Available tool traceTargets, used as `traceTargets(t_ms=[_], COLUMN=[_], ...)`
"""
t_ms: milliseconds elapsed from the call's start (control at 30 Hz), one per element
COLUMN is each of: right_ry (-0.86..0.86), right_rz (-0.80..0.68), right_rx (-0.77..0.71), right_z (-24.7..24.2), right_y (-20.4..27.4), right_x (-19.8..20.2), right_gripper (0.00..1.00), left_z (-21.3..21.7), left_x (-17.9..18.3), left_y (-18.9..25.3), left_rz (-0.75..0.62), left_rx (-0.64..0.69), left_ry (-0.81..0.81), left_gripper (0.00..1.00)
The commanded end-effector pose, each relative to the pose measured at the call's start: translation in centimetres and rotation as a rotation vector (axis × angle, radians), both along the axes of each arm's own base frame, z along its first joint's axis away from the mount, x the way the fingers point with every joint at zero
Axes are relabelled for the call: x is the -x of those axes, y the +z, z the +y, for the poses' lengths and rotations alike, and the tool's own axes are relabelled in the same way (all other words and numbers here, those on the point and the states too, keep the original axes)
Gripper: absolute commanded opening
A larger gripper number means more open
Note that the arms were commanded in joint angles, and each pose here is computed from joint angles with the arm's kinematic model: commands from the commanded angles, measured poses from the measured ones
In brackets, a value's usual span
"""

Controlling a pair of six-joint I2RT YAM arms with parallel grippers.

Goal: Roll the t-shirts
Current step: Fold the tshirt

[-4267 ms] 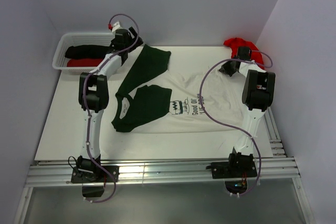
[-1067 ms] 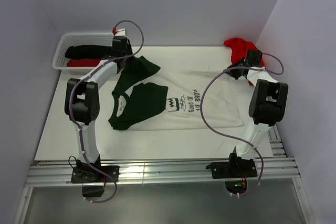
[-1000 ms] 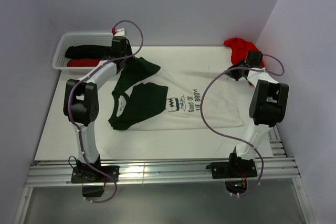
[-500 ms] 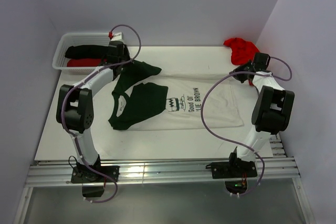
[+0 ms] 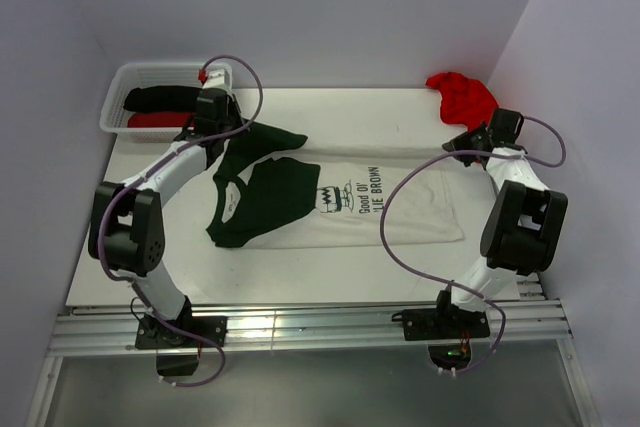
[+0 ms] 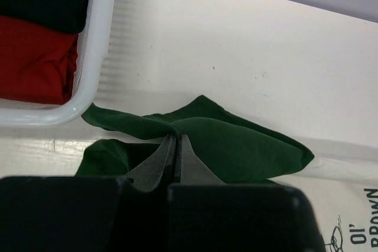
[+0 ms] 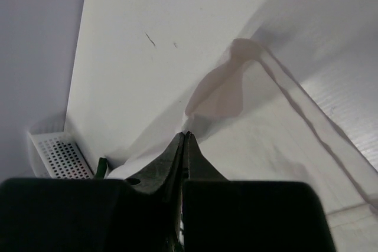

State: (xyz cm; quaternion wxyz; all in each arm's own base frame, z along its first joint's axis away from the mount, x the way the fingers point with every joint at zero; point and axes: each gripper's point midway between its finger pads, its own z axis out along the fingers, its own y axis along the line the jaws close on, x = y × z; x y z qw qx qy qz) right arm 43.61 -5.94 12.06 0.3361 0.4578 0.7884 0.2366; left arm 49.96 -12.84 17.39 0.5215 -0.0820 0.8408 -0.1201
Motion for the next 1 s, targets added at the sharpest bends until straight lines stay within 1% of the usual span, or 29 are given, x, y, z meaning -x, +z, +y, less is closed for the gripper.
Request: traceTargets(t_ms=[0,100,200,367,600,833,967], right_ry=[-0.019,-0.029,-0.039,-0.06,-0.074,-0.082,-0.083], right_rz=[-0.044,-0.044,-0.037,-0.043,-0.013,0.007,0.051], right_rx=[0.024,0.035,0.043,0.049,0.042,0.045,0.035], right_z=[-0.4,-0.4,-0.3,-0.1,0.2,0.4,0.5], right_y=[1.7,1.8,1.8,2.0,0.8,-0.1,-1.6], right_x=[1.0,1.9,2.9,4.4,6.3,7.6,8.3], right_gripper=[0.0,0.0,0.0,0.0,0.0,0.0,0.0], left_z=[0.2,0.4,0.5,0.2,0.5,1.3,1.6], left_x=[0.9,1.9,3.0,4.8,7.6,9.7,10.8], left_y=[3.9,3.4,4.0,3.8,2.3,1.6,0.7], left_rz=[-0.1,-0.091,-0.101,-0.089,-0.056,-0.046,-0.025], left_rx=[0.026,0.028,0.038,0.044,0.048,0.07,0.069], left_ry=[0.007,0.013,0.014,0.018,0.045,0.091,0.1], left_gripper=[0.0,0.0,0.0,0.0,0.01,0.0,0.0])
